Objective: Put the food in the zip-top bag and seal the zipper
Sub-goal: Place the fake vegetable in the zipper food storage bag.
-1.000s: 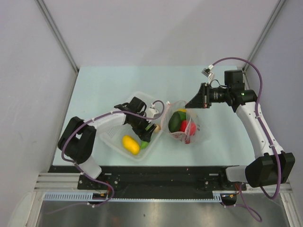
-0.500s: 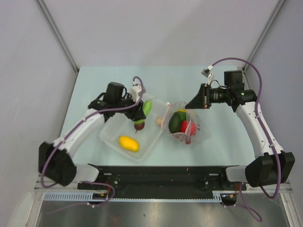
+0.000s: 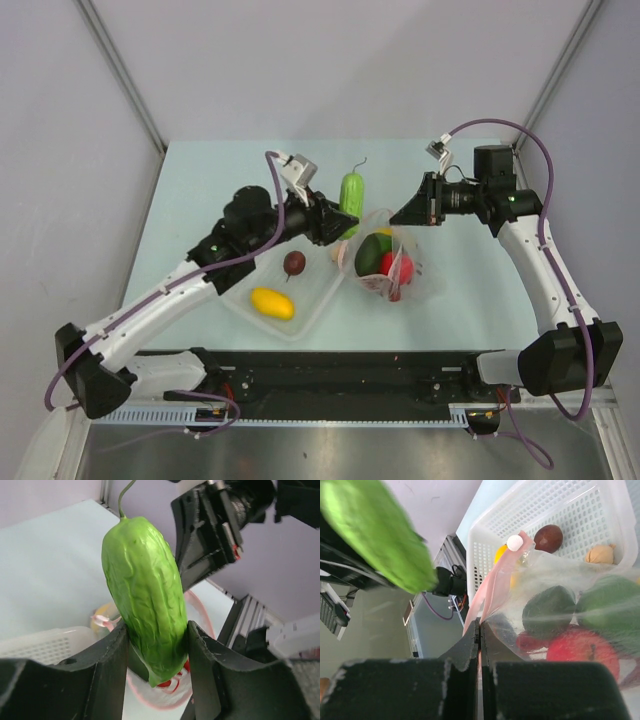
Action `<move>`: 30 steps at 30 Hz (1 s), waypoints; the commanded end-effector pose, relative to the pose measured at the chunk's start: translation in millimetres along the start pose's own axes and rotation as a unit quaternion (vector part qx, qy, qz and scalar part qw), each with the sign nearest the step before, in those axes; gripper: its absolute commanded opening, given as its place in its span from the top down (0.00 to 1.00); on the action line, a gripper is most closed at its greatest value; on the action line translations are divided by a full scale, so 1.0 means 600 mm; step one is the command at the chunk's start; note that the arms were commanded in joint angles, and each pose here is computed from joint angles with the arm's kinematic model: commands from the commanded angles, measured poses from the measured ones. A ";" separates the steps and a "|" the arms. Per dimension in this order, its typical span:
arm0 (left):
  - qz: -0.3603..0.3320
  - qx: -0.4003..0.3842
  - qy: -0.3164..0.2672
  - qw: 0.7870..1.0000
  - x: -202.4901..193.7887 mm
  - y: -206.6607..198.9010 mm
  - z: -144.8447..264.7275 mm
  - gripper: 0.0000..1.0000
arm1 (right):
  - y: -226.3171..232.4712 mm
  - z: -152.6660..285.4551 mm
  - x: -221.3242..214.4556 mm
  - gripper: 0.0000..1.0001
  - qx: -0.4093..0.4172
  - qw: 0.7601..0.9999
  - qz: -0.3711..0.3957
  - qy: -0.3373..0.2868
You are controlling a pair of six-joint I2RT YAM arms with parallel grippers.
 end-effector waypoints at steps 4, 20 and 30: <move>0.104 0.073 -0.074 0.989 -0.026 -0.015 -0.060 0.69 | 0.035 0.006 0.014 1.00 0.028 0.999 0.032 -0.020; -0.006 -0.010 0.092 0.996 -0.087 -0.056 0.002 0.00 | 0.048 0.018 0.024 1.00 0.057 0.997 0.029 -0.032; -0.403 -0.190 0.113 0.888 -0.043 -0.013 0.079 0.06 | 0.047 0.023 -0.001 1.00 0.057 0.996 0.064 -0.014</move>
Point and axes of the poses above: each gripper's point midway between its finger pads, its own z axis back along the fingers, its own y axis along the line the jaws close on, x = y × z, the point moved 6 cm from there along z, back along the fingers, and after that the axes turned 5 degrees about -z, right-handed, at the moved point
